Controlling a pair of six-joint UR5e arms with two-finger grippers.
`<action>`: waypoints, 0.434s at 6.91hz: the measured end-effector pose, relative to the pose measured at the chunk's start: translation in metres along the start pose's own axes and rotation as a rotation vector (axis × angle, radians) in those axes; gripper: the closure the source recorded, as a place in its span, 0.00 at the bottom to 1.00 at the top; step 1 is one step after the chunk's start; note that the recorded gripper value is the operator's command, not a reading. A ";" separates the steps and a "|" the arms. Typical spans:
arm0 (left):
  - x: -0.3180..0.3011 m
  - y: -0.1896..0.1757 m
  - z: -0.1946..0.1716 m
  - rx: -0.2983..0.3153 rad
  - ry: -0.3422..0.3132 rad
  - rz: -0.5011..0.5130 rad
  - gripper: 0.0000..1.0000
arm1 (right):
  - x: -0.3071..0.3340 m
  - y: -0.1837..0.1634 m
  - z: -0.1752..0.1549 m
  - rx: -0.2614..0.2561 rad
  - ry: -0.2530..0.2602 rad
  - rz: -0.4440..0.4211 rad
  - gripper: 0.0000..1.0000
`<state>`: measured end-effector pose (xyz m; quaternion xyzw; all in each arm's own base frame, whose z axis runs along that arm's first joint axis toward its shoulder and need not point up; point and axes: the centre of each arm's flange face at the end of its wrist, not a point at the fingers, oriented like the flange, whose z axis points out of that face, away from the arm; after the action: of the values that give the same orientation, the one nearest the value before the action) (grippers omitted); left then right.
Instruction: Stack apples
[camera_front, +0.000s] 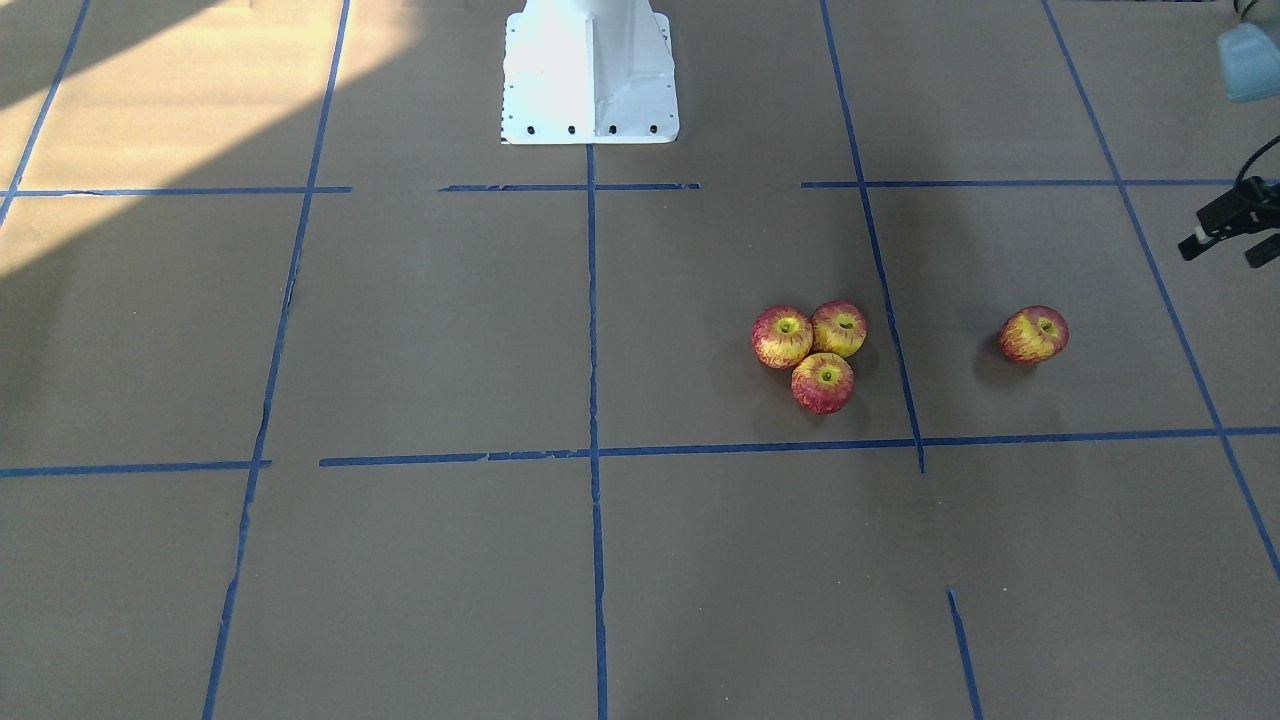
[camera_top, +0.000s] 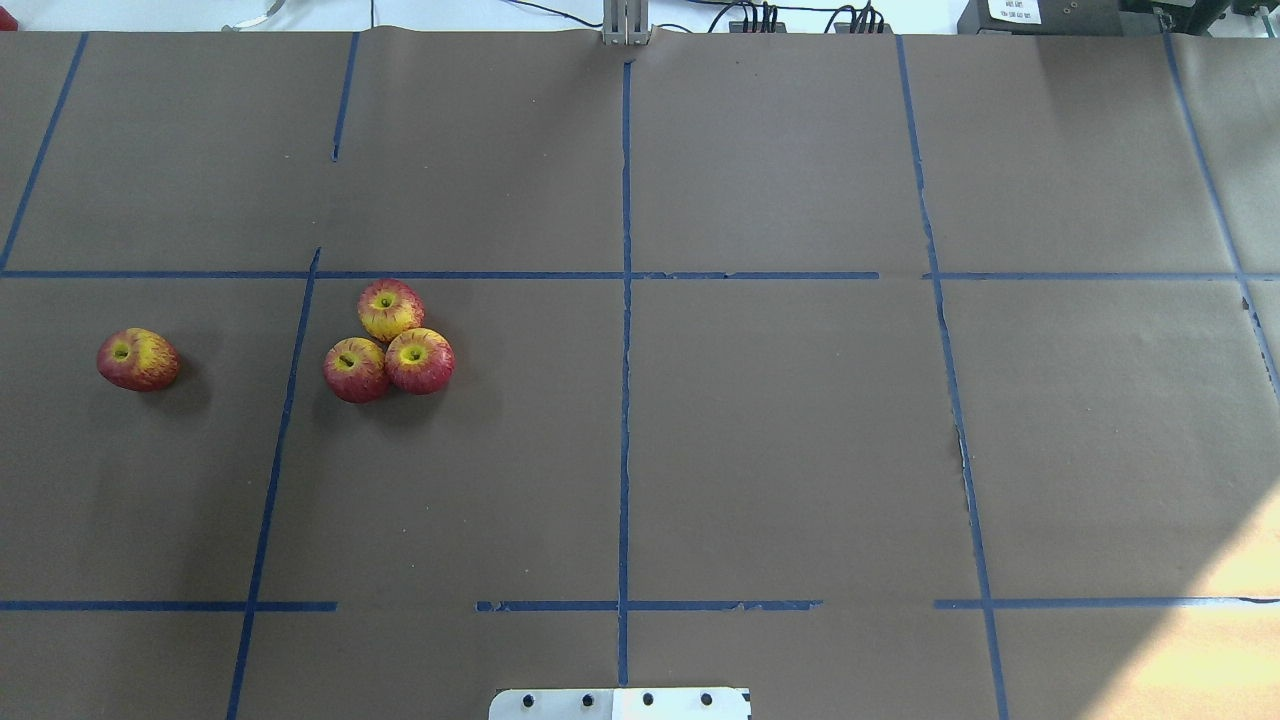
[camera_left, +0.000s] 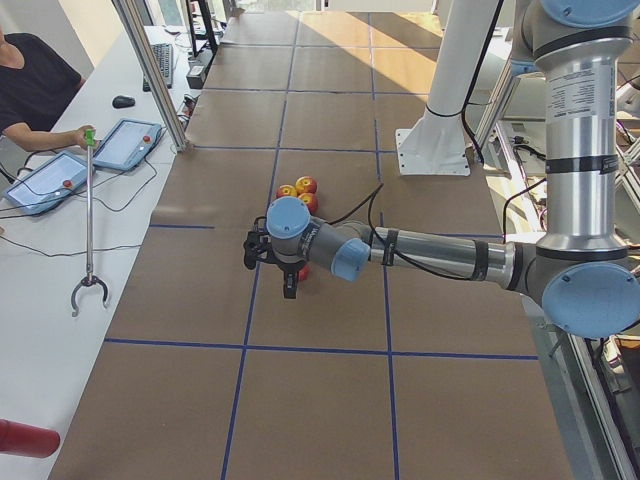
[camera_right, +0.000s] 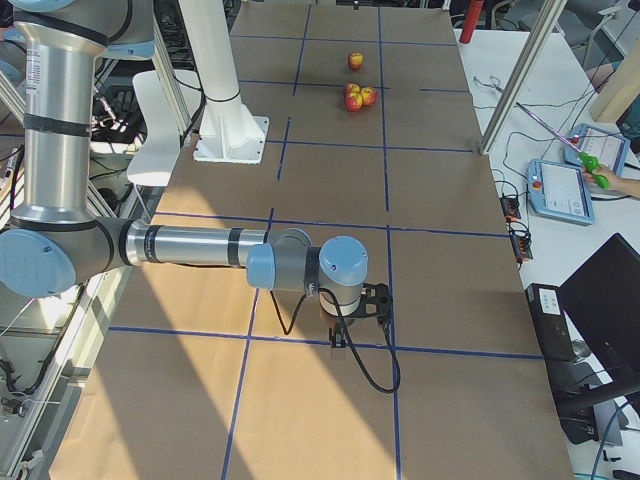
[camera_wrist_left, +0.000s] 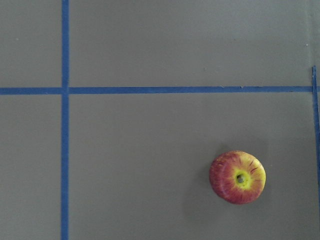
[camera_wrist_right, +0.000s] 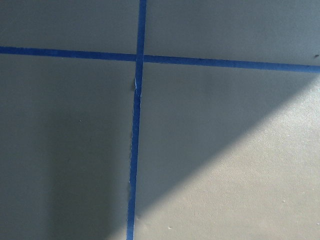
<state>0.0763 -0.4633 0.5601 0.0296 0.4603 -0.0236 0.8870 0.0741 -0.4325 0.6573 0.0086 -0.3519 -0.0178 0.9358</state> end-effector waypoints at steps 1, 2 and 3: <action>0.027 0.004 0.026 0.021 -0.014 -0.047 0.00 | 0.000 0.000 0.000 0.000 0.000 0.000 0.00; 0.046 0.009 0.047 0.047 -0.024 -0.076 0.00 | 0.000 0.000 0.000 0.000 0.000 0.000 0.00; 0.056 0.012 0.062 0.059 -0.027 -0.092 0.00 | 0.000 0.000 0.000 0.000 0.000 0.000 0.00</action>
<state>0.1603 -0.4572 0.5501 0.0343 0.4484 -0.0781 0.8897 0.0741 -0.4325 0.6573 0.0086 -0.3519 -0.0178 0.9358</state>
